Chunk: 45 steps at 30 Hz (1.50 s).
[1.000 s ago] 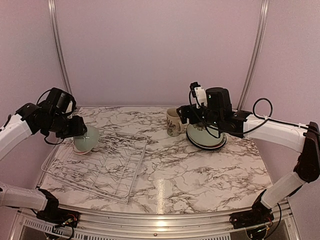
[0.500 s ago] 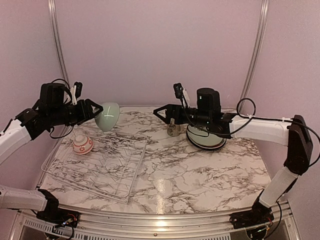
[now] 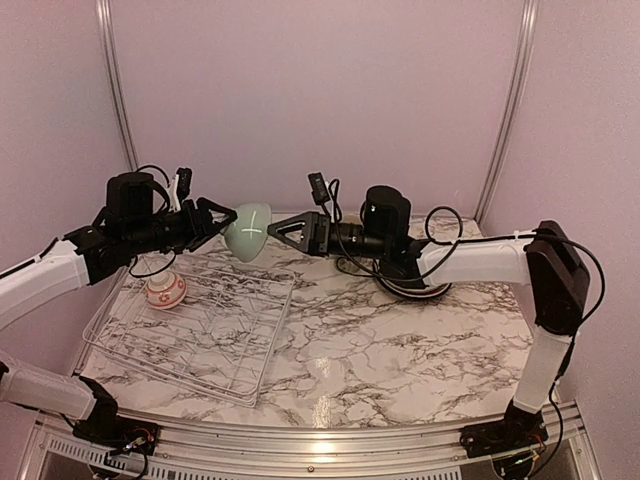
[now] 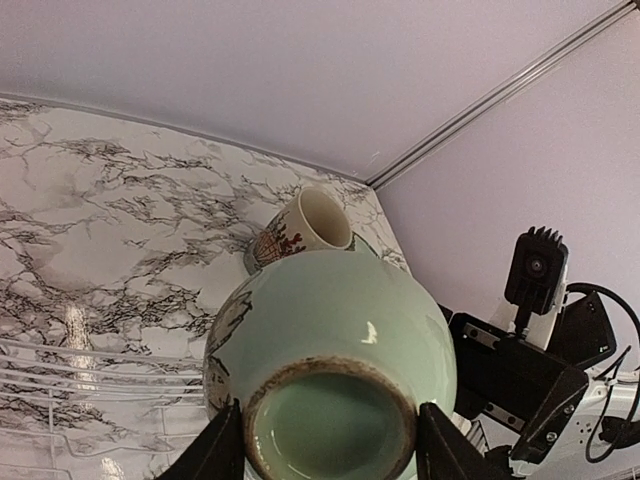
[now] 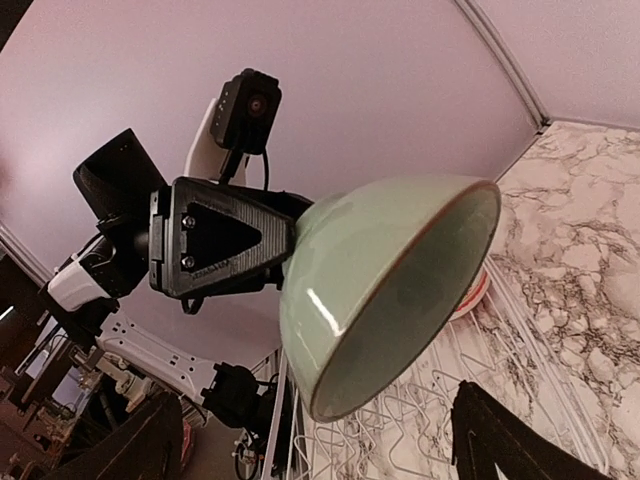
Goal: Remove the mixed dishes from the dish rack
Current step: Pass from the left arm to the right, then place the cup at the center of the board.
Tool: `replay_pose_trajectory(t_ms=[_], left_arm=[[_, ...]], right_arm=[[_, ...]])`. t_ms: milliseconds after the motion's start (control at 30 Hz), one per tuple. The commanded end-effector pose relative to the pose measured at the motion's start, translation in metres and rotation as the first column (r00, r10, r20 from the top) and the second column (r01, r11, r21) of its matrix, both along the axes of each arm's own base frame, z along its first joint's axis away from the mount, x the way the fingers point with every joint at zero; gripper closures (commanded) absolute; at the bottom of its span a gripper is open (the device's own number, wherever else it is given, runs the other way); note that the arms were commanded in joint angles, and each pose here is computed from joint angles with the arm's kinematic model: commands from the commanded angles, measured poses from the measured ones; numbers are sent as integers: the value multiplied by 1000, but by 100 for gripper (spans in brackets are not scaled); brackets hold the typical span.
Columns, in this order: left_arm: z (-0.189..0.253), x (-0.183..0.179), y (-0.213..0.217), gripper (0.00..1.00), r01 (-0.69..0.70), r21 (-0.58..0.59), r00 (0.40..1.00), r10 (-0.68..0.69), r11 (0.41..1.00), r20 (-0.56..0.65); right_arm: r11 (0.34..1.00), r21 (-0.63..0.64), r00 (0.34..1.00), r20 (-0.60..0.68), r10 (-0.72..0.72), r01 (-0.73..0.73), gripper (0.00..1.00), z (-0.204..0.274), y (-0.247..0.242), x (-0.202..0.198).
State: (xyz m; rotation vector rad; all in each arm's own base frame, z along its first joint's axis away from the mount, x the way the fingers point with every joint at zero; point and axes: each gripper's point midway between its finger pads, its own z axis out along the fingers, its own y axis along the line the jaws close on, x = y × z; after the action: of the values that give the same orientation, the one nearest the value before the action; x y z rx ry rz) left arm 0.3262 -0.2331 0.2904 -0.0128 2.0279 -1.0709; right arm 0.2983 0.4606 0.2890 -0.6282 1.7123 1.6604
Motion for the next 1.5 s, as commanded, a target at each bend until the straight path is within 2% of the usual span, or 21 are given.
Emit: replay_pose_trajectory(t_ms=[0, 133, 333, 467, 600, 733, 833, 933, 1033, 1133, 1233, 1367, 1467], left_arm=[[30, 2, -19, 75, 45, -100, 995, -36, 994, 96], [30, 0, -33, 75, 75, -114, 994, -64, 991, 93], [26, -2, -44, 75, 90, -129, 993, -79, 987, 89], [27, -5, -52, 76, 104, -162, 991, -88, 981, 98], [23, -8, -56, 76, 109, -173, 991, -93, 979, 95], [17, -9, -55, 74, 108, -159, 991, -94, 981, 92], [14, -9, -52, 66, 96, -136, 992, -84, 986, 90], [10, -9, -48, 52, 79, -108, 994, -70, 991, 89], [6, -9, -40, 26, 44, -81, 996, -36, 996, 87], [4, -10, -32, 8, 15, -49, 996, -10, 999, 94], [4, -9, -22, 1, -29, 0, 994, 29, 1000, 105], [2, -2, 1, 1, -136, 104, 985, 123, 985, 120], [1, 0, 17, 1, -205, 167, 973, 184, 964, 137]], right_arm=[[993, 102, 998, 44, 48, -52, 11, 35, 6, -11], [993, 110, 998, 36, 46, -50, 19, 33, 8, -9], [988, 147, 998, 12, 54, -55, 47, 33, 7, -10], [981, 179, 996, -12, 83, -79, 53, 30, 8, -13], [975, 201, 995, -25, 101, -94, 66, 31, 8, -14], [975, 202, 995, -14, 95, -91, 87, 33, 6, -16], [976, 199, 996, -9, 90, -86, 100, 34, 3, -16], [977, 199, 997, 2, 83, -82, 100, 36, 0, -15], [982, 173, 997, 34, 70, -75, 100, 36, -5, -17], [992, 122, 997, 72, 27, -36, 100, 36, -11, -16], [999, 37, 991, 135, -20, 15, 100, 31, -19, -15], [988, -108, 971, 224, -82, 108, 100, 18, -32, -10], [952, -234, 944, 307, -120, 197, 100, 6, -48, -5]])
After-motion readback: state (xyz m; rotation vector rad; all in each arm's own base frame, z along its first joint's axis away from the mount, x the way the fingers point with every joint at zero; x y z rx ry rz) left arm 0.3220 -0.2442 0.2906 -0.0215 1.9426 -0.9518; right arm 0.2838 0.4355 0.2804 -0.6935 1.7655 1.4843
